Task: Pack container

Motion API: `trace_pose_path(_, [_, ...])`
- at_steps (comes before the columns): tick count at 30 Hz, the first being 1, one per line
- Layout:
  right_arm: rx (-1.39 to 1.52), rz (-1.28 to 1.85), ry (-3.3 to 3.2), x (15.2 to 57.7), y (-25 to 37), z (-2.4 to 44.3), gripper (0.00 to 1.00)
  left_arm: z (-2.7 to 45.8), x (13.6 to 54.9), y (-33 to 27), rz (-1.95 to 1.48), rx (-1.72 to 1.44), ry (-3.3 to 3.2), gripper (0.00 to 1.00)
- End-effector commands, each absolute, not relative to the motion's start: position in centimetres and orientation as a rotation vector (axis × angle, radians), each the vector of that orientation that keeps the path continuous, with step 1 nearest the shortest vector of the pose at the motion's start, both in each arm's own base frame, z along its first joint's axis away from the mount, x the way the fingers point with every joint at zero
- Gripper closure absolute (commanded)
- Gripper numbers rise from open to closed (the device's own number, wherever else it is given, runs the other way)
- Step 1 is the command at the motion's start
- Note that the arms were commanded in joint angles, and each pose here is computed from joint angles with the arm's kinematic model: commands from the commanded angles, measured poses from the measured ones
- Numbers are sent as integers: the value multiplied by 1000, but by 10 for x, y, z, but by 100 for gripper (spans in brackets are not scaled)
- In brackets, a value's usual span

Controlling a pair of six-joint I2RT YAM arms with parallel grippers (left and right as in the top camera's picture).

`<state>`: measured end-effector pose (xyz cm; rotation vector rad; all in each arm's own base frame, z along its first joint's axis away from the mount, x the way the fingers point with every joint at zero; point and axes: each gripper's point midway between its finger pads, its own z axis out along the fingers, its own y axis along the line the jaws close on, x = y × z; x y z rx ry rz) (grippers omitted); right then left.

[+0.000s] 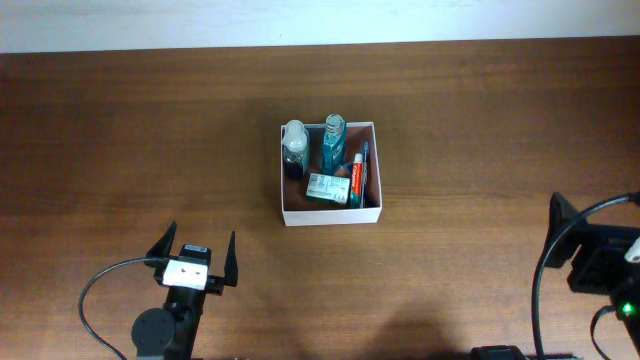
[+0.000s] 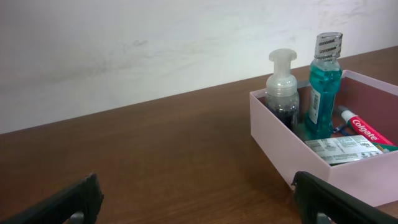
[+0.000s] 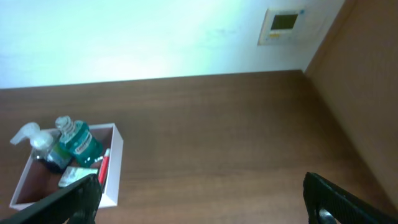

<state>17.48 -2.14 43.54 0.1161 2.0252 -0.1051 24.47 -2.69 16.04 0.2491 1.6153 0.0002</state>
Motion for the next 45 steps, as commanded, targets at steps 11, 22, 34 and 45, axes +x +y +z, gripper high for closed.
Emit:
trace_pose_path(11, [74, -43, 1990, 183, -11, 421, 1, 160, 244, -26, 8, 259, 1615, 1])
trace_pose_path(22, [-11, 74, 1765, 200, 10, 348, 1, 160, 244, -27, 8, 259, 1615, 1])
trace_pose_path(34, [-80, 130, 1539, 216, 23, 276, 1, 160, 244, -27, 8, 259, 1615, 1])
trace_pose_path(45, [-88, 126, 1422, 229, 24, 252, 1, 160, 244, -27, 8, 259, 1615, 1])
